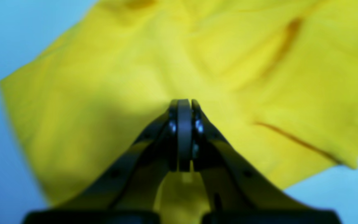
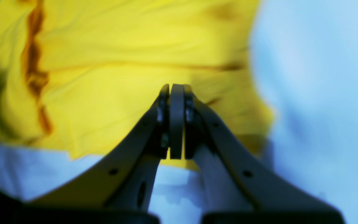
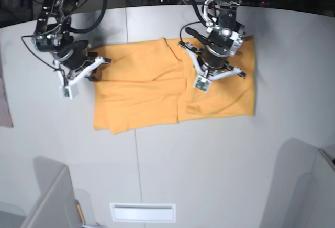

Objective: Fold the T-shirt properly
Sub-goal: 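Release the left gripper and lift it away from the folded shirt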

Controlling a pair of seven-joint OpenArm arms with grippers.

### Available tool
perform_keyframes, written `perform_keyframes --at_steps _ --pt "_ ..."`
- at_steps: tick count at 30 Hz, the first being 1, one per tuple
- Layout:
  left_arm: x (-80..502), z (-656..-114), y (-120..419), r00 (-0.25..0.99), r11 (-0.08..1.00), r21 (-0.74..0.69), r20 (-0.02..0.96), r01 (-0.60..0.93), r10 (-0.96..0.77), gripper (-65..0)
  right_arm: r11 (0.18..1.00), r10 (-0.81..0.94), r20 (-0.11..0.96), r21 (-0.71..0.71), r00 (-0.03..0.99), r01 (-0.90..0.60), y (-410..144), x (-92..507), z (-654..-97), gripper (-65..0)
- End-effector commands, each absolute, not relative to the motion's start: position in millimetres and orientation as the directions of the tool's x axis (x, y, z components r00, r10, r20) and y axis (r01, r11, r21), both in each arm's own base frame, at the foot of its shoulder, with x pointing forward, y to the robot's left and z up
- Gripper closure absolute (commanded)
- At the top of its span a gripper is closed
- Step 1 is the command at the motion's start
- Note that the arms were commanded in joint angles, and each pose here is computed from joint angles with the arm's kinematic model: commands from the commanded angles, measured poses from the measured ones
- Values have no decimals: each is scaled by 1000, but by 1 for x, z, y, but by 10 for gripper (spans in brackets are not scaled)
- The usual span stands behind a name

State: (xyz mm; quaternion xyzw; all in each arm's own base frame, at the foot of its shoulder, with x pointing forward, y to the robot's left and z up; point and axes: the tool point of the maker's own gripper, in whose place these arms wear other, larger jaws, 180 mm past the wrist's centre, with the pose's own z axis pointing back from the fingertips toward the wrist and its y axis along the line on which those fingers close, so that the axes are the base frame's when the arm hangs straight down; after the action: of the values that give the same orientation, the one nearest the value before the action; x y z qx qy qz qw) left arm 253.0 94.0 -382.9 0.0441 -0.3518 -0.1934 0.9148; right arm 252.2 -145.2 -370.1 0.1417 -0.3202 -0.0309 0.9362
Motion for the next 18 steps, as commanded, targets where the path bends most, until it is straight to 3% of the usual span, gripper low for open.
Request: perform_keyframes --at_steps 1,4,6,8,11,15,18 --pt "261 -370 118 668 932 260 649 254 -363 0 957 -158 634 286 757 -39 -149 263 -357 0" --pt "254 -369 182 725 945 312 629 95 -281 0 961 -175 631 276 756 -8 -164 273 -349 -5" --pt "247 -366 221 750 939 344 621 -1 -227 0 962 -176 614 274 769 1 -169 279 -346 -201" --pt "236 -361 257 768 920 382 613 -84 -184 0 963 -139 601 269 787 -35 -166 287 -345 -326" --pt "221 -353 300 768 906 380 632 -190 -104 0 949 -70 568 292 820 -122 -161 303 -356 -344" --pt "202 -339 343 711 899 286 702 -330 38 0 939 -115 459 340 881 -55 -186 317 -380 -345" --pt "192 -335 358 706 901 271 707 -339 53 0 928 -125 416 370 901 -41 -194 323 -392 -347"
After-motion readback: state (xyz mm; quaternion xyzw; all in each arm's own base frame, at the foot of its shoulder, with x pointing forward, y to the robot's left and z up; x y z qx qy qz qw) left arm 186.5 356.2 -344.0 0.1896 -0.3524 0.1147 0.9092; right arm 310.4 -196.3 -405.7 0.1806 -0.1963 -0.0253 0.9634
